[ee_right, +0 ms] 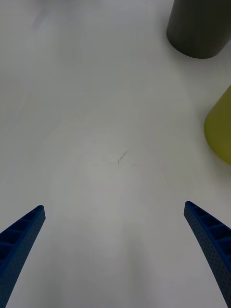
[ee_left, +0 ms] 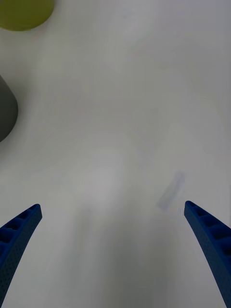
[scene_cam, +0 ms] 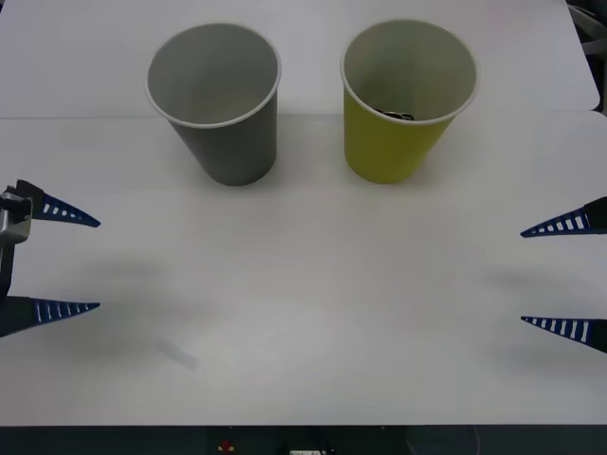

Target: Put the can into the green bin and the plastic bottle into the gray bin

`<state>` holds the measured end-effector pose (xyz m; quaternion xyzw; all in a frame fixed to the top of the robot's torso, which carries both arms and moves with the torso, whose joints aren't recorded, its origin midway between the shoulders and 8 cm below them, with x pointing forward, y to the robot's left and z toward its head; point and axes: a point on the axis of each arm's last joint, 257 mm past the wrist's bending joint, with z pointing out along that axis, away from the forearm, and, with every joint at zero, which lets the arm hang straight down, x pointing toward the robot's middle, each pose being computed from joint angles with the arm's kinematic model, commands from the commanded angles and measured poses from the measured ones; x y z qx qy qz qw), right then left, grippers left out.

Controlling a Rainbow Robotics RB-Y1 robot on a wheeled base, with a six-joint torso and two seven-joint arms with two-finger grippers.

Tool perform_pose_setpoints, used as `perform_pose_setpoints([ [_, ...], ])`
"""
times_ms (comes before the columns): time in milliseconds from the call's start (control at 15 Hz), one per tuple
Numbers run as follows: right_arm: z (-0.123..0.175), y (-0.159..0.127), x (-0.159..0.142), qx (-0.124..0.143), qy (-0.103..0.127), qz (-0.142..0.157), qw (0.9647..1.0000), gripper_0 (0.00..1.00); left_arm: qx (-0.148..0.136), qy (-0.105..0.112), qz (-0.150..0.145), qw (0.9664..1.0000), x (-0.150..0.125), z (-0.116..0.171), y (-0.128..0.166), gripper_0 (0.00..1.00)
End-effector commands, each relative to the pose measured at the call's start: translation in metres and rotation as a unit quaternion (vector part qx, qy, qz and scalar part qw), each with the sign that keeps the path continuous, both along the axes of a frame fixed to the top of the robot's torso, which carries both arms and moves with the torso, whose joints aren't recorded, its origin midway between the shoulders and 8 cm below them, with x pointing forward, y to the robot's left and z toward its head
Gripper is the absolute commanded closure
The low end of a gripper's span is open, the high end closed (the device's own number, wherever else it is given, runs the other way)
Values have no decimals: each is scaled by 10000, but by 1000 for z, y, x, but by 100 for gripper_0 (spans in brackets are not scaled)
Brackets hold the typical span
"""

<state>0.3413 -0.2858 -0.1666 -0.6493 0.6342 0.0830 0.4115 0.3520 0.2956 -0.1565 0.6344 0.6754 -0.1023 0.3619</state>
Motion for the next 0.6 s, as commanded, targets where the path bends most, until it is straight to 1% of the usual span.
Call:
perform_pose_setpoints([
  [67,0,0,0,0,0,0,10000,0,52,58,72,9999,-7,-7,11,0],
  [267,0,0,0,0,0,0,10000,0,49,133,117,9998,-12,-13,14,0],
  [600,0,0,0,0,0,0,10000,0,24,168,181,9997,-11,-13,15,0],
])
